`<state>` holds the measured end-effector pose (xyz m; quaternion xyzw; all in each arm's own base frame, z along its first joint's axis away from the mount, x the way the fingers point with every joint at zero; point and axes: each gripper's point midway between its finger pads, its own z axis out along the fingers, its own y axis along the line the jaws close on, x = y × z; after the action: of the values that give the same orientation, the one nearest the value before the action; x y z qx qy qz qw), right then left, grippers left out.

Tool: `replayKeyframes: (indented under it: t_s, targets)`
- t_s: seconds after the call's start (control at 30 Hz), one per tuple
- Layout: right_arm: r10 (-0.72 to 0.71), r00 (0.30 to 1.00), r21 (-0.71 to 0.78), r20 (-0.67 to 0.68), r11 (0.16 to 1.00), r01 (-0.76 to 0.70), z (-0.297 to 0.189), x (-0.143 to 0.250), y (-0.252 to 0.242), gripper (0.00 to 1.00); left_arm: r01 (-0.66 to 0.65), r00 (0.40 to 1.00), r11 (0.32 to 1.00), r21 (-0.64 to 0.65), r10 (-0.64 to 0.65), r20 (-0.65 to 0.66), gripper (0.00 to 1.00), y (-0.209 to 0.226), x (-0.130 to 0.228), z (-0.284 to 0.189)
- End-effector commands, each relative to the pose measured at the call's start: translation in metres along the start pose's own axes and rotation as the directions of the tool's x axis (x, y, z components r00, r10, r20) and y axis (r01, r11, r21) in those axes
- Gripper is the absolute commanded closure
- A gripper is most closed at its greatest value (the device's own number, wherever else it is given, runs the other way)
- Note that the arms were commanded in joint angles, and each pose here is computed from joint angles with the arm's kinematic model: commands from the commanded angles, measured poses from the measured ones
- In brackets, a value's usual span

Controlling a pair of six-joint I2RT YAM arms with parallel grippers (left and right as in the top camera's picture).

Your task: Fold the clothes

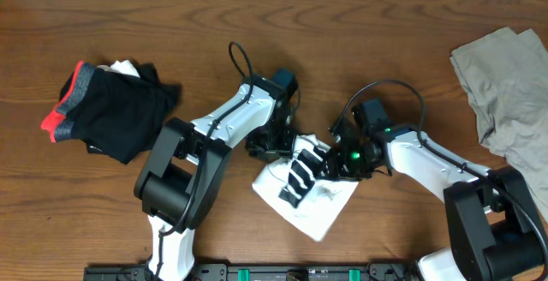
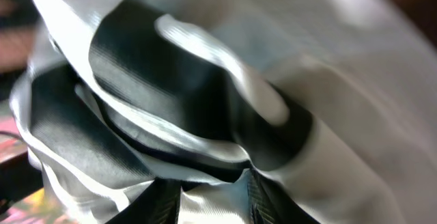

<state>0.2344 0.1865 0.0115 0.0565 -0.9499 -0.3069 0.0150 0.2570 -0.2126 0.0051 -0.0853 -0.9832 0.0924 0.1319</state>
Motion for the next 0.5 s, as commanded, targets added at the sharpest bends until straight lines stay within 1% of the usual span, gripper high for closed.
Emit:
replayKeyframes:
  t_s: [0.0,0.1,0.2,0.27,0.37,0.47]
  targets:
    - [-0.063,0.991,0.276,0.120,0.961,0.028,-0.012,-0.034,-0.057,0.67,-0.008,0.996,0.994,-0.108,-0.002,-0.092,0.51,0.020,0.019,0.015]
    - [-0.118,0.979,0.281,0.165,0.957,0.068,-0.023,-0.054,-0.055,0.67,-0.008,0.994,0.976,-0.217,-0.015,-0.105,0.59,0.040,0.025,0.011]
    - [-0.158,0.971,0.295,0.181,0.950,0.100,-0.031,-0.066,-0.051,0.67,0.040,0.994,0.953,-0.301,-0.069,-0.086,0.60,0.055,0.026,0.007]
    - [-0.179,0.969,0.300,0.172,0.946,0.121,-0.035,-0.069,-0.048,0.67,0.049,0.993,0.951,-0.305,-0.078,-0.084,0.61,0.055,0.026,0.007]
    - [-0.196,0.971,0.307,0.136,0.940,0.146,-0.041,-0.067,-0.044,0.66,0.051,0.995,0.951,-0.305,-0.076,-0.071,0.65,0.056,0.025,0.004]
    - [-0.186,0.976,0.311,0.116,0.940,0.143,-0.055,-0.068,-0.035,0.65,0.056,0.998,0.942,-0.331,-0.062,-0.007,0.65,0.060,0.016,-0.010]
